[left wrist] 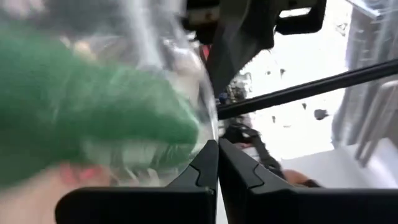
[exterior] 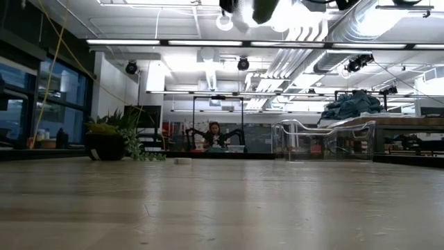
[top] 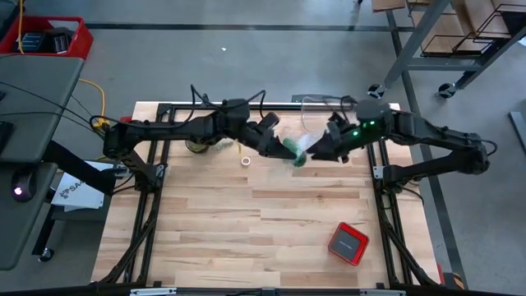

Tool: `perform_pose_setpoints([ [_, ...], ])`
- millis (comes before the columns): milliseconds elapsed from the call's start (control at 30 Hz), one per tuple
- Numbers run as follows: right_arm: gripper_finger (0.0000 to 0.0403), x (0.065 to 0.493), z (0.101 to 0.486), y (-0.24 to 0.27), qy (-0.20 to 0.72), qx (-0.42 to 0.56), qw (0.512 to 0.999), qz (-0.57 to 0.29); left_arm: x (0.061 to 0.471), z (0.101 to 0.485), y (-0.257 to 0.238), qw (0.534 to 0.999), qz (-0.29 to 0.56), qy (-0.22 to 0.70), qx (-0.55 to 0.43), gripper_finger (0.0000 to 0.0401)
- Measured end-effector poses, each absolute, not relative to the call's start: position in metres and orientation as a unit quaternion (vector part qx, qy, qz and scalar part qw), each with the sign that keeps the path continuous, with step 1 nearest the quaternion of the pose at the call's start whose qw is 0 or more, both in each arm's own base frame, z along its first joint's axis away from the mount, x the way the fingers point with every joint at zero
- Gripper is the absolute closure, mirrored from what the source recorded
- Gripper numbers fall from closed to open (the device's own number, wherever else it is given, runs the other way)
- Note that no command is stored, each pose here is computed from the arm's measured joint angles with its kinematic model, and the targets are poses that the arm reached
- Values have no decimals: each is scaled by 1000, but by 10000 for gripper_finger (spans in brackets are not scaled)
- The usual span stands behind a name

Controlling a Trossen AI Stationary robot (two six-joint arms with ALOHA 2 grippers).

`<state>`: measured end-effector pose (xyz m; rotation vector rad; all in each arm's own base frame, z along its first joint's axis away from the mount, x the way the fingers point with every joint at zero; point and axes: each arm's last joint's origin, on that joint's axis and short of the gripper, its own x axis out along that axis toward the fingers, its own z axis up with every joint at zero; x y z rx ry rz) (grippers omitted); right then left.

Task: Roll bandage
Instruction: Put the transparent zip bag into the transparent bin

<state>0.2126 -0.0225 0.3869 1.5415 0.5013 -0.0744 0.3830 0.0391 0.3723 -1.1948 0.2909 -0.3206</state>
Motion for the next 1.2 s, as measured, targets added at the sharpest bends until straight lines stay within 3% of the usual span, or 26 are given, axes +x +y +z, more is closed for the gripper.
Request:
perform_pose_setpoints([
  [200, 167, 191, 396, -31, 165, 682, 708, -81, 382, 373, 48, 768, -141, 142, -608, 401],
  [300, 167, 181, 403, -32, 138, 644, 749, -75, 382, 382, 49, 749, -148, 101, -638, 401],
  [367, 166, 176, 405, -32, 125, 614, 775, -83, 381, 388, 51, 763, -158, 77, -622, 401],
  [533, 166, 168, 408, -32, 110, 518, 843, -92, 381, 366, 71, 750, -82, 127, -643, 401],
  [667, 166, 168, 409, -31, 123, 384, 912, -69, 375, 385, 69, 757, -170, 116, -620, 401],
  [867, 166, 176, 410, -31, 123, 131, 983, -30, 370, 396, 70, 720, -264, 136, -627, 401],
  [1000, 166, 188, 420, -32, 62, 77, 995, -4, 361, 412, 65, 711, -309, 135, -617, 401],
  [1200, 166, 211, 418, -32, 44, 59, 993, 88, 360, 413, 64, 711, -316, 132, -614, 401],
])
